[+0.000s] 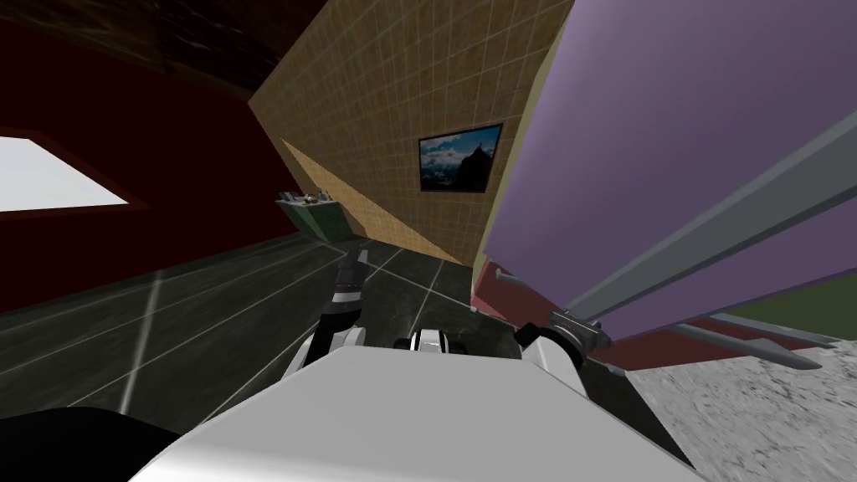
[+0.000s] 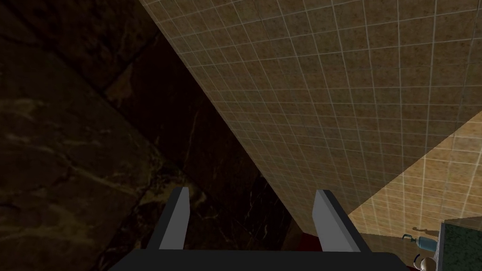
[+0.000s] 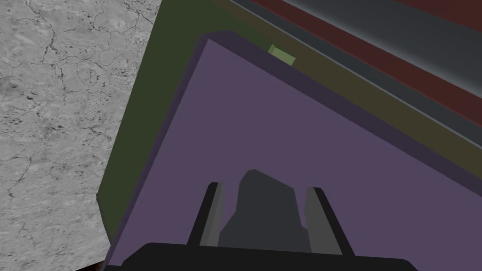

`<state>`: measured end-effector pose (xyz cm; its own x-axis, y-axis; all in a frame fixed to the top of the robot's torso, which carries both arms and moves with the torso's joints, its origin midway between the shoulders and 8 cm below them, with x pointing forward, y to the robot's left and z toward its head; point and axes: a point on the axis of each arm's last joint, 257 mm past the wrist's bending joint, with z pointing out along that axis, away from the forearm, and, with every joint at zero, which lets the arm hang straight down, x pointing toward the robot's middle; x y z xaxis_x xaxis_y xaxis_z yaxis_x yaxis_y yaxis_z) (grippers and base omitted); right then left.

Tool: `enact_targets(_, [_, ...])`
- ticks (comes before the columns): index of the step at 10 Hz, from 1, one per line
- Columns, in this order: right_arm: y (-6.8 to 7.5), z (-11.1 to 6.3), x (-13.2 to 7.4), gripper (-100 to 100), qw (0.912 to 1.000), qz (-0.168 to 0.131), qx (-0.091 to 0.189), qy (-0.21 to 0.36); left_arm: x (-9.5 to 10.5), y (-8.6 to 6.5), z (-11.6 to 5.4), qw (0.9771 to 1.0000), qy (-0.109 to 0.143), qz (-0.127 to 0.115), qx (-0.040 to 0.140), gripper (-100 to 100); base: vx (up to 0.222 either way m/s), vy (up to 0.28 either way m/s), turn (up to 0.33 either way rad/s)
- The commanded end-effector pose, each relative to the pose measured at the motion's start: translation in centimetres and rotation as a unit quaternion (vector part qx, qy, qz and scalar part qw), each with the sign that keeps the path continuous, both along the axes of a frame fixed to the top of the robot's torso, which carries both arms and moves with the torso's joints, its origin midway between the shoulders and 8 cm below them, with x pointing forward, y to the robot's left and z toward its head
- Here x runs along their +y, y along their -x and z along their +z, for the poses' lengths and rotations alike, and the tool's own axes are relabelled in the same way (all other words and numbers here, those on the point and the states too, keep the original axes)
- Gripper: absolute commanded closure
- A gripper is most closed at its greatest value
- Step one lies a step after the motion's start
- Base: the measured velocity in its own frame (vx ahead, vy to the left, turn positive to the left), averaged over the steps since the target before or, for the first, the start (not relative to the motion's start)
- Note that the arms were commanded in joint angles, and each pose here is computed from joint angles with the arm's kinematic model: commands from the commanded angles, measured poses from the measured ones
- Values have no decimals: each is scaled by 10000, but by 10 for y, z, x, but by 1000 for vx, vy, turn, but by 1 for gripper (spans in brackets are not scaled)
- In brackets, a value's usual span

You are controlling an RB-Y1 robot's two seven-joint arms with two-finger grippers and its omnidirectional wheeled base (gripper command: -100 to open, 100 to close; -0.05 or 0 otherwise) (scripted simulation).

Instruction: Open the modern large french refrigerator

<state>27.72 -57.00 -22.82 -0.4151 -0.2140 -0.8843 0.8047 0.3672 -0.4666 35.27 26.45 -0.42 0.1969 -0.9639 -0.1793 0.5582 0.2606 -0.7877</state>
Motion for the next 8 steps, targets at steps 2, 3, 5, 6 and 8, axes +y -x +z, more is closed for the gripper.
enact_targets(2, [19,-2,-12,100,9995,-330,22,-8,0,0,0,10000,-2,0,1,0,96,173,-88])
enact_targets(3, [28,-1,-17,100,9989,-476,13,-2,0,0,0,10000,-1,1,1,0,169,262,-117])
enact_targets(5, [44,2,-26,100,9970,-769,-5,10,0,0,0,10000,-1,0,1,0,168,253,-117])
enact_targets(6, [53,3,-31,100,9958,-915,-14,14,0,0,0,10000,-1,1,1,0,172,253,-95])
enact_targets(8, [70,5,-39,100,9927,-1207,-32,22,0,0,0,10000,-1,1,1,0,164,246,-108])
